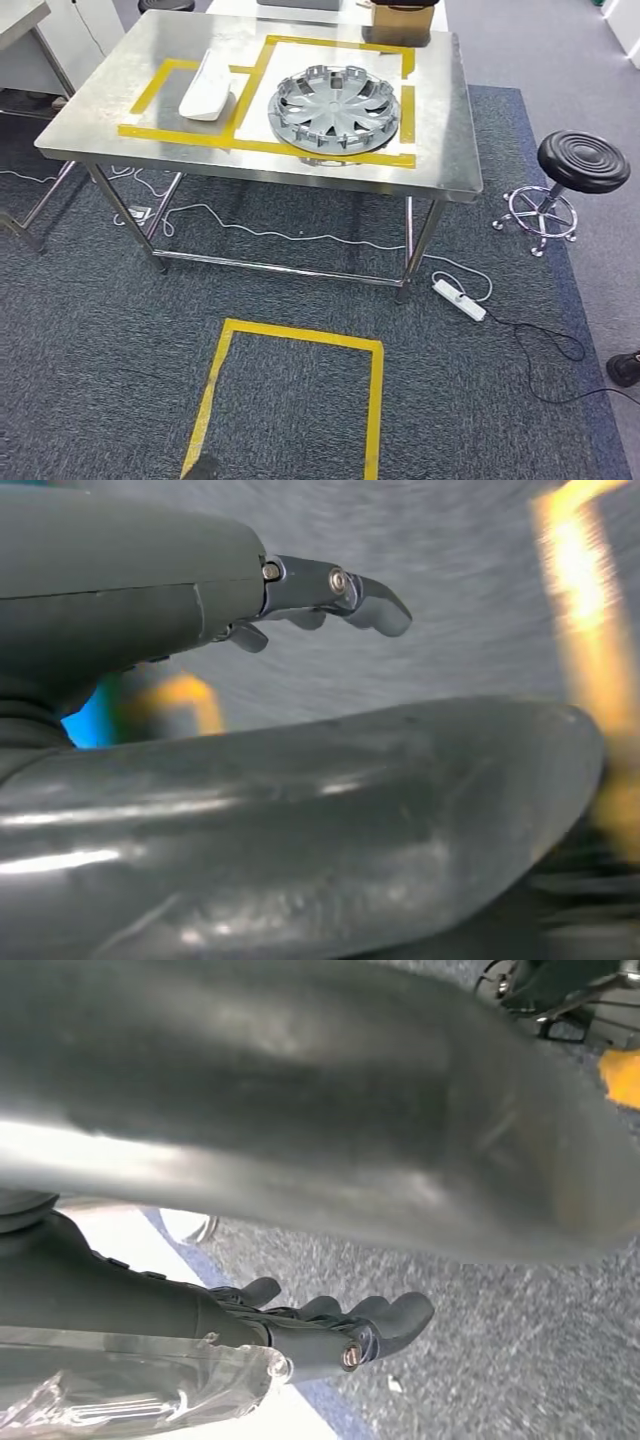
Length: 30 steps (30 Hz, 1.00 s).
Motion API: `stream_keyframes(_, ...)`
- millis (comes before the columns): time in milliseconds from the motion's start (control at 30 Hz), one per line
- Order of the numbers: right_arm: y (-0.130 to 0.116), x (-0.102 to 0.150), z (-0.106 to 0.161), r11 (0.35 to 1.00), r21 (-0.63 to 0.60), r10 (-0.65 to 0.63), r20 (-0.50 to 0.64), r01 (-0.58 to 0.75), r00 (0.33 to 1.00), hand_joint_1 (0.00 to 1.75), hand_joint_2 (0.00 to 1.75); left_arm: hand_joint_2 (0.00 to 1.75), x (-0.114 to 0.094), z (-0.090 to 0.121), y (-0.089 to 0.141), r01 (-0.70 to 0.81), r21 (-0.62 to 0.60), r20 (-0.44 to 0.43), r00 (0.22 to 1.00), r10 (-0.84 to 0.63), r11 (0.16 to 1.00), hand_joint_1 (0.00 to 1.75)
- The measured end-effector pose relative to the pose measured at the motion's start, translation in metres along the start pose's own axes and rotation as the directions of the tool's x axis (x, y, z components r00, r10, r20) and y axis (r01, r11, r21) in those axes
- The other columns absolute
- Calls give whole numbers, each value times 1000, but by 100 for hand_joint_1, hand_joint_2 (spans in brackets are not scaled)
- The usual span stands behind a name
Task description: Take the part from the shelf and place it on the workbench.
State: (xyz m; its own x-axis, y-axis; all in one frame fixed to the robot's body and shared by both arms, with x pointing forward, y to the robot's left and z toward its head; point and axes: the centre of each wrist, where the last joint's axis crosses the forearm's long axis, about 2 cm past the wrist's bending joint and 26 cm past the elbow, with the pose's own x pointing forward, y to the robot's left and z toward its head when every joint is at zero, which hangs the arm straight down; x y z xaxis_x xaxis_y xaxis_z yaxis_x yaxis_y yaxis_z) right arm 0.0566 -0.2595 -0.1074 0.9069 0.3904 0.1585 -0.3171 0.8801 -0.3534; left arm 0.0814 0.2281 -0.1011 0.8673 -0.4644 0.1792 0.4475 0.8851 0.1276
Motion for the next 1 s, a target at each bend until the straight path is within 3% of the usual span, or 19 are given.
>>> stream_keyframes(100,-2,4,-1,1000,-13,1,-24,-1,1000,0,0,0,-7,1,-9,153,-65,-161,974,-161,986,0)
stream_keyframes(167,-1,4,0,1000,-16,-2,-38,1,999,0,0,0,-10,1,-12,207,-92,-212,952,-222,974,0)
stream_keyframes(600,2,6,1,1000,-4,17,-71,-17,997,0,0,0,-8,2,-19,299,-127,-251,913,-322,946,0)
stream_keyframes(733,2,6,1,1000,-3,19,-84,-19,996,0,175,0,-10,2,-21,322,-134,-255,903,-347,937,0)
stream_keyframes(1000,3,4,1,1000,-1,17,-89,-17,996,0,175,0,-7,3,-23,360,-141,-249,889,-385,922,0)
